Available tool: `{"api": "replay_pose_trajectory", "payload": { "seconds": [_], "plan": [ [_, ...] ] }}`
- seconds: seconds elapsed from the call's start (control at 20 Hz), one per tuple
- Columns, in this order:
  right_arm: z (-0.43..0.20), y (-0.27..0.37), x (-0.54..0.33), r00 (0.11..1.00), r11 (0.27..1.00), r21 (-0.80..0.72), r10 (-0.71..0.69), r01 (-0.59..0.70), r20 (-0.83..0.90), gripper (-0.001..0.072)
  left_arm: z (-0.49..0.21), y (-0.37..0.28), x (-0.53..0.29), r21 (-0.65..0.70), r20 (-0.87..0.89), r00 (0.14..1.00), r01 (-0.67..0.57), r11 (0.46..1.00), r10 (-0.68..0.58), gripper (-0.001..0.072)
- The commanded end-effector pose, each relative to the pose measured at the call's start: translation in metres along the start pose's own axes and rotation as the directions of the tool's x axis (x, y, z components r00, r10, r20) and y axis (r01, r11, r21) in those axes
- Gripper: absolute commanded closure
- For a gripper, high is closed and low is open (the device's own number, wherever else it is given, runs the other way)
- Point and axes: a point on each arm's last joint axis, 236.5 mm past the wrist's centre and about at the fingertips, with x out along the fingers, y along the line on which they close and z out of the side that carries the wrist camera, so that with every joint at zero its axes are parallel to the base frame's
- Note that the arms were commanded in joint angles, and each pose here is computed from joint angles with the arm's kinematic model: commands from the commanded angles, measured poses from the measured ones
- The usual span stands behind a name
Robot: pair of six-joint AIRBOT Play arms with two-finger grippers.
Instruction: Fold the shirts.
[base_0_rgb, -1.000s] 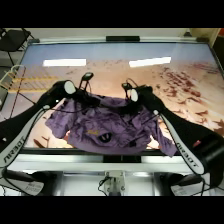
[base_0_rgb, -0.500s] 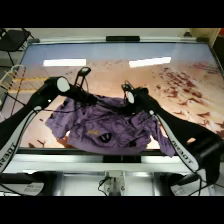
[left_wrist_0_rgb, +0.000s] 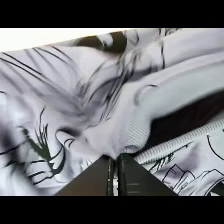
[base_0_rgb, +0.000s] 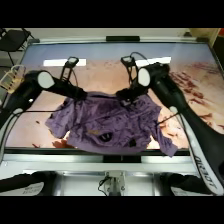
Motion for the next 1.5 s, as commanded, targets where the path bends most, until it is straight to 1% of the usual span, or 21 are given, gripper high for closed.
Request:
{"api": "replay_pose_trajectory", "payload": {
  "seconds": [0.0, 0.15, 0.25, 0.35, 0.45, 0.55, 0.6, 0.65, 0.7, 0.75, 0.8, 0.85, 0.95, 1.1, 1.2, 1.25, 1.35, 1.4, 1.45],
  "plan": [
    [-0.029, 0.032, -0.040, 0.989, 0.991, -0.033, 0.125, -0.128, -0.084, 0.0615, 0.003, -0.005, -0.055, 0.032, 0.056, 0.998, -0.034, 0.999, 0.033, 0.0653],
    [-0.073, 0.053, -0.036, 0.940, 0.974, 0.000, 0.220, -0.228, -0.261, 0.0614, -0.030, -0.012, -0.058, 0.009, -0.043, 0.999, -0.015, 1.000, 0.015, 0.0653],
    [-0.100, 0.066, -0.014, 0.895, 0.955, 0.052, 0.293, -0.293, -0.337, 0.0614, -0.071, -0.018, -0.029, -0.027, -0.150, 0.989, 0.002, 1.000, -0.006, 0.0653],
    [-0.128, 0.072, 0.016, 0.856, 0.938, 0.128, 0.345, -0.321, -0.386, 0.0614, -0.115, -0.034, 0.007, -0.079, -0.227, 0.973, 0.031, 0.996, -0.049, 0.0653],
    [-0.147, 0.061, 0.044, 0.859, 0.947, 0.163, 0.319, -0.276, -0.399, 0.0614, -0.139, -0.052, 0.034, -0.096, -0.231, 0.969, 0.062, 0.993, -0.083, 0.0653],
    [-0.147, 0.041, 0.058, 0.894, 0.971, 0.136, 0.235, -0.198, -0.381, 0.0589, -0.141, -0.064, 0.047, -0.087, -0.201, 0.975, 0.077, 0.993, -0.093, 0.0652],
    [-0.141, 0.032, 0.062, 0.913, 0.979, 0.122, 0.198, -0.164, -0.357, 0.0588, -0.136, -0.067, 0.049, -0.077, -0.182, 0.979, 0.079, 0.994, -0.092, 0.0652],
    [-0.136, 0.025, 0.066, 0.927, 0.983, 0.125, 0.171, -0.136, -0.335, 0.0524, -0.130, -0.066, 0.051, -0.077, -0.154, 0.984, 0.077, 0.994, -0.088, 0.0652],
    [-0.131, 0.022, 0.068, 0.936, 0.983, 0.139, 0.157, -0.118, -0.314, 0.0365, -0.125, -0.064, 0.051, -0.078, -0.134, 0.987, 0.074, 0.994, -0.084, 0.0652],
    [-0.127, 0.022, 0.069, 0.942, 0.982, 0.147, 0.157, -0.117, -0.297, 0.0370, -0.122, -0.061, 0.052, -0.084, -0.120, 0.990, 0.069, 0.994, -0.079, 0.0652],
    [-0.122, 0.021, 0.071, 0.949, 0.980, 0.168, 0.151, -0.107, -0.277, 0.0523, -0.120, -0.059, 0.052, -0.088, -0.115, 0.991, 0.065, 0.994, -0.075, 0.0652],
    [-0.117, 0.016, 0.073, 0.959, 0.976, 0.202, 0.129, -0.078, -0.254, 0.0608, -0.120, -0.056, 0.051, -0.093, -0.112, 0.991, 0.061, 0.994, -0.072, 0.0652],
    [-0.103, 0.011, 0.077, 0.975, 0.969, 0.239, 0.108, -0.060, -0.196, 0.0614, -0.119, -0.050, 0.051, -0.095, -0.109, 0.992, 0.055, 0.994, -0.065, 0.0652],
    [-0.103, 0.028, 0.069, 0.963, 0.961, 0.247, 0.177, -0.124, -0.205, 0.0614, -0.115, -0.037, 0.049, -0.106, -0.097, 0.994, 0.039, 0.994, -0.050, 0.0651],
    [-0.094, 0.039, 0.050, 0.958, 0.963, 0.204, 0.215, -0.176, -0.188, 0.0614, -0.101, -0.025, 0.040, -0.086, -0.067, 0.997, 0.030, 0.996, -0.036, 0.0651],
    [-0.084, 0.043, 0.038, 0.961, 0.966, 0.164, 0.226, -0.200, -0.157, 0.0614, -0.087, -0.018, 0.033, -0.068, -0.037, 0.999, 0.023, 0.997, -0.026, 0.0651],
    [-0.058, 0.047, 0.009, 0.971, 0.969, 0.118, 0.228, -0.218, -0.074, 0.0616, -0.053, -0.005, 0.014, -0.085, 0.045, 0.999, 0.008, 0.996, -0.004, 0.0651],
    [-0.047, 0.049, 0.002, 0.972, 0.965, 0.138, 0.230, -0.223, -0.039, 0.0616, -0.041, -0.002, 0.008, -0.090, 0.075, 0.997, 0.006, 0.996, 0.000, 0.0651],
    [-0.039, 0.050, 0.001, 0.972, 0.954, 0.196, 0.234, -0.227, -0.013, 0.0616, -0.036, -0.002, 0.006, -0.087, 0.081, 0.997, 0.006, 0.996, 0.001, 0.0650]
  ]
}}
